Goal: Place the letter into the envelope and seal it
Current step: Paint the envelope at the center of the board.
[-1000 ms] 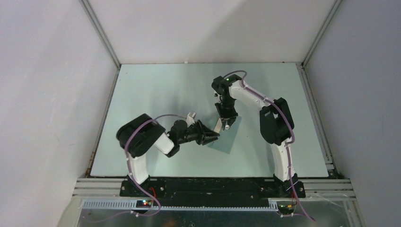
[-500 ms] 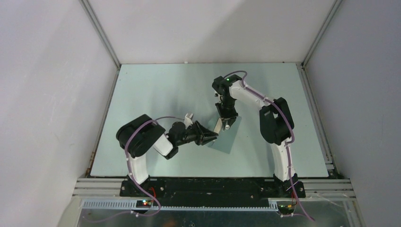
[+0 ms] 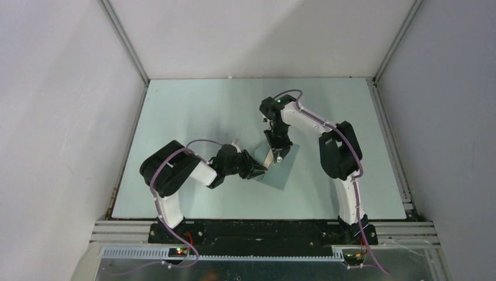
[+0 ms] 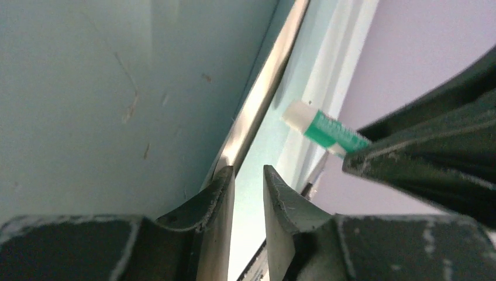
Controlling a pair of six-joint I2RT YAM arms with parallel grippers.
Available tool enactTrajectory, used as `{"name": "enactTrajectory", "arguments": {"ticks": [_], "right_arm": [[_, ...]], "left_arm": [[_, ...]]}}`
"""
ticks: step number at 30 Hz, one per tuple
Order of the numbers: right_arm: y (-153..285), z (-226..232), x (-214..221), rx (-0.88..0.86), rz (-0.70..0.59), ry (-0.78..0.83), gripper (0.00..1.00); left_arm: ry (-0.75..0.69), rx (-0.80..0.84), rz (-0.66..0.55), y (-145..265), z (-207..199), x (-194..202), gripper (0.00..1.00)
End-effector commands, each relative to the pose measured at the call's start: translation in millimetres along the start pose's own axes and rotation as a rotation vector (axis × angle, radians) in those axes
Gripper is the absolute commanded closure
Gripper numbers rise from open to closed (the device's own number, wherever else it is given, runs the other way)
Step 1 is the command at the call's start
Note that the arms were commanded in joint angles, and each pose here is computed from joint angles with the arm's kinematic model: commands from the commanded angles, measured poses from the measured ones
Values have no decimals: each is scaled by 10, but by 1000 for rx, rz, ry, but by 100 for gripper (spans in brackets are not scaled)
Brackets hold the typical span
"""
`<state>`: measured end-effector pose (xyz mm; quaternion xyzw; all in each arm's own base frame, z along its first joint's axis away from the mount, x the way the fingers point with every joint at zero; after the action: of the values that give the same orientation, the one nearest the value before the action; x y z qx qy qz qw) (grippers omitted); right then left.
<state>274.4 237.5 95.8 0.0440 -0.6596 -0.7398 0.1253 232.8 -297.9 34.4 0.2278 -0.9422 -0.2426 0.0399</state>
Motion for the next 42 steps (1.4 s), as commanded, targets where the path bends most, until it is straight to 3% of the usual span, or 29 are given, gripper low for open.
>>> {"name": "enactTrajectory", "arguments": {"ticks": [1,11,20,27,42], "right_arm": [[-49,88,36,-12,14,19,100],[-193,19,44,50,61,11,100],[-46,-251,-219,135,9,-39,100],[10,-211,-393,125,-9,-19,100],[-56,24,52,82,57,67,100]], "left_arm": [[-63,-191,-32,-9,197,-113,70],[-72,-250,-16,-6,276,-110,74],[-69,-258,-2,6,327,-82,75],[-69,-247,0,12,318,-83,75],[-66,-245,-3,13,322,-85,75]]}}
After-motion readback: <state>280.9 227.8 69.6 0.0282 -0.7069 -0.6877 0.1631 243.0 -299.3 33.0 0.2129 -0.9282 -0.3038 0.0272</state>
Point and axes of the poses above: each gripper's point midway between its finger pads, its own y axis back along the fingers, its own z axis along the line the jaws close on, x = y × z, the point moved 3 cm from there along y, back along the fingers
